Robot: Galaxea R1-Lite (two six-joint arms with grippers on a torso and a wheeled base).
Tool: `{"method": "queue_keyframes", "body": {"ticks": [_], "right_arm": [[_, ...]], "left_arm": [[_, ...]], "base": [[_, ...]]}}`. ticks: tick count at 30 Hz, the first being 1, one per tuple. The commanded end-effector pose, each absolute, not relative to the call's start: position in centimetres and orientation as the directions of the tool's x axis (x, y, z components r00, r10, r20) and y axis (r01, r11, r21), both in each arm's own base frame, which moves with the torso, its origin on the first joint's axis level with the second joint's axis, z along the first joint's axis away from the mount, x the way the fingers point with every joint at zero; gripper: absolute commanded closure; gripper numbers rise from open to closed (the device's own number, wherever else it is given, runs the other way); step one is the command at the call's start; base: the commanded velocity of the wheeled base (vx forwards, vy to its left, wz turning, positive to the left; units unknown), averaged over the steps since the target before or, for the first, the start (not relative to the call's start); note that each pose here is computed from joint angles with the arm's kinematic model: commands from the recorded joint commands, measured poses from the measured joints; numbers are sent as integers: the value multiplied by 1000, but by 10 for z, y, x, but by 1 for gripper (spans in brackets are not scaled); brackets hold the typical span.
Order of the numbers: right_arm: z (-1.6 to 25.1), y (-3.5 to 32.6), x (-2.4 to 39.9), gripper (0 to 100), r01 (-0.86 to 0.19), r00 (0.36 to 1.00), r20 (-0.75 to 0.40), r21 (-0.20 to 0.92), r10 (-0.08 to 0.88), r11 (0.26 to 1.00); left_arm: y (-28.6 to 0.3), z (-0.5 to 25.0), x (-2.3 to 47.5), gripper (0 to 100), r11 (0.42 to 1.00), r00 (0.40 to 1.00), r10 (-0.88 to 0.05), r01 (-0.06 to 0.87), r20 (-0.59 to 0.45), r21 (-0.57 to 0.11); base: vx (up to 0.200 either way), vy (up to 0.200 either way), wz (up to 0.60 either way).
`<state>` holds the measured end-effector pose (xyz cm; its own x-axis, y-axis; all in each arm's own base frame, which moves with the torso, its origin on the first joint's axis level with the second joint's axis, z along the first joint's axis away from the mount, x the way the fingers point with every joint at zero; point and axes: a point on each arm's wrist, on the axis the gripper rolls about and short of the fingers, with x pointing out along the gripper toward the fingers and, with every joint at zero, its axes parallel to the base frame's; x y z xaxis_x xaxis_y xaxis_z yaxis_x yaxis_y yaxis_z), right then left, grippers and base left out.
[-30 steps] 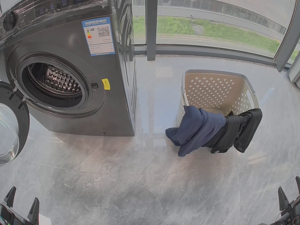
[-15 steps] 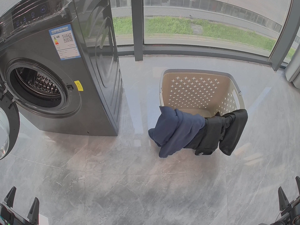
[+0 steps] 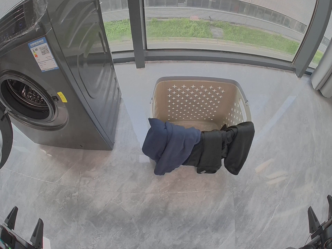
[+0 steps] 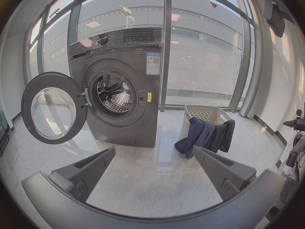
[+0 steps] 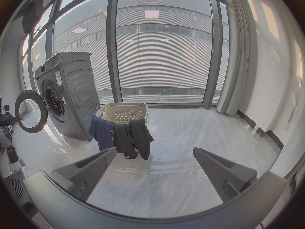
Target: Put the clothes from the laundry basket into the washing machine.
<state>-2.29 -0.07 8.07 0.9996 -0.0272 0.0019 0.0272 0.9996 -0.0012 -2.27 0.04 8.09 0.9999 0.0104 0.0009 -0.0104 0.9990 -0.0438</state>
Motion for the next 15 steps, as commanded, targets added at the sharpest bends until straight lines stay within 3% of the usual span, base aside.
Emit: {"method": "queue_keyframes", "body": {"ticks": [1, 3, 15], "right_arm": [[76, -1, -23, 0, 26, 1000, 2, -1, -26, 1000], [76, -1, -23, 0, 28, 1000, 2, -1, -28, 1000], [76, -1, -23, 0, 28, 1000, 2, -1, -28, 1000]], "left_arm": [[0, 76, -22, 0, 999, 1000, 11, -11, -5, -44], [0, 76, -22, 0, 999, 1000, 11, -11, -5, -43], [0, 76, -22, 0, 999, 1000, 11, -11, -5, -44]], "base": [[0, 0, 0], [0, 0, 0], [200, 0, 0]]}}
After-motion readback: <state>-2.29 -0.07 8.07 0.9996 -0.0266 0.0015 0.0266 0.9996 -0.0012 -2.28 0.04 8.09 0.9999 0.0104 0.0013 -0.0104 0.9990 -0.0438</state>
